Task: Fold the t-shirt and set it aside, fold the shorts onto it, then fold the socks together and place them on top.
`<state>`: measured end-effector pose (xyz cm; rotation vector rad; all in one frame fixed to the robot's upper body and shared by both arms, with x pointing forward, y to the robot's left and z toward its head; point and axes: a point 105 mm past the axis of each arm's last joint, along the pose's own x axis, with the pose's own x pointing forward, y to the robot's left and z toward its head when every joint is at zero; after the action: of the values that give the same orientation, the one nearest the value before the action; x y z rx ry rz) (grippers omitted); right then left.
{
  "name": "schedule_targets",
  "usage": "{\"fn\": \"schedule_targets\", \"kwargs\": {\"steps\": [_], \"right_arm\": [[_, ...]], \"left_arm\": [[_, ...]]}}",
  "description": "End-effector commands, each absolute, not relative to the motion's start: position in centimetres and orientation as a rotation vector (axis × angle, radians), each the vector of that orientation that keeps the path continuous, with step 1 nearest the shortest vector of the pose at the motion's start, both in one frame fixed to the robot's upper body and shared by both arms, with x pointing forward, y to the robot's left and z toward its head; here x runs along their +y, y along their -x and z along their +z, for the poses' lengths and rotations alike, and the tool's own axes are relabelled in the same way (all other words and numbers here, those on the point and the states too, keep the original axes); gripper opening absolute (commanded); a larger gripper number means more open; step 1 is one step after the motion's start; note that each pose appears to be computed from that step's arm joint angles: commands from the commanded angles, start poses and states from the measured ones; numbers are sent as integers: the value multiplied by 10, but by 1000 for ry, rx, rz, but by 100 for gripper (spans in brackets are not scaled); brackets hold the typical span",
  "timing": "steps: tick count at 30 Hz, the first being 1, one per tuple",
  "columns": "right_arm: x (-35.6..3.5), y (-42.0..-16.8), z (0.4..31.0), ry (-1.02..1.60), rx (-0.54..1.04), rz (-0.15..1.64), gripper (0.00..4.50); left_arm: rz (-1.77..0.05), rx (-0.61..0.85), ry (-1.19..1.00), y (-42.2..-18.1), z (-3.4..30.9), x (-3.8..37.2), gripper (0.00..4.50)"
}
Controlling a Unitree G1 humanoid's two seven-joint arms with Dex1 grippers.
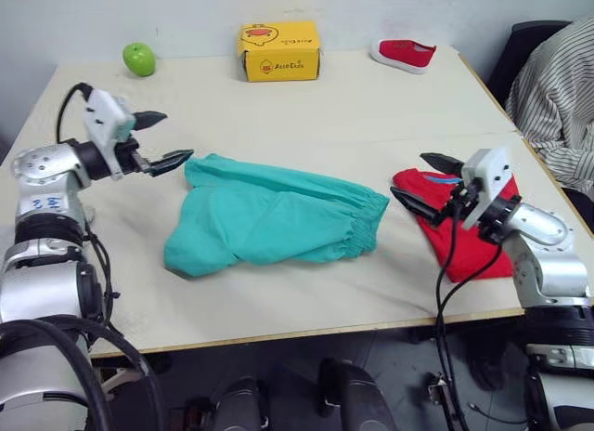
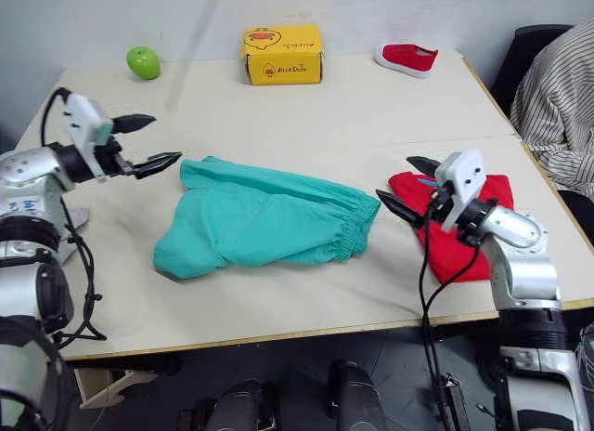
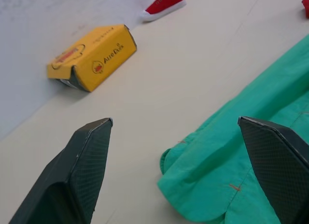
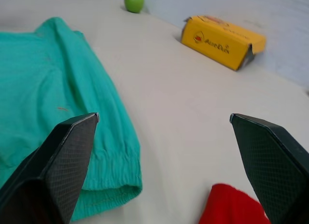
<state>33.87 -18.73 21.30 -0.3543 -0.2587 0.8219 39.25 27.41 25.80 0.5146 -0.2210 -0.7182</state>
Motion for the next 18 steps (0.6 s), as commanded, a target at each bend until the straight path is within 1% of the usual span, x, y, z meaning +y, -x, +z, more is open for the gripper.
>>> {"fn": "schedule_targets", "kwargs": {"steps": [1, 3, 8, 11, 13, 14, 16, 18], "right_arm": [[-158, -311, 206, 412, -259, 976, 450], [-148, -304, 198, 372, -258, 986, 450], [-126, -295, 177, 332, -220, 1010, 450], [-110, -276, 157, 402, -178, 1118, 450], [-101, -265, 140, 459, -139, 1163, 450], [-97, -266, 132, 490, -118, 1150, 450], [-94, -272, 122, 531, -101, 1105, 450], [-94, -285, 118, 589, -100, 1040, 450]], "left_arm": [[-801, -274, -584, -365, 265, 281, 417], [-905, -208, -600, -342, 242, 277, 417], [-1079, -56, -606, -294, 190, 254, 417], [-1173, -2, -648, -271, 170, 234, 417], [-1152, 3, -686, -271, 161, 225, 417], [-1124, 13, -726, -275, 153, 224, 417], [-1096, 32, -773, -281, 143, 222, 417], [-1047, 60, -796, -292, 132, 221, 417]]}}
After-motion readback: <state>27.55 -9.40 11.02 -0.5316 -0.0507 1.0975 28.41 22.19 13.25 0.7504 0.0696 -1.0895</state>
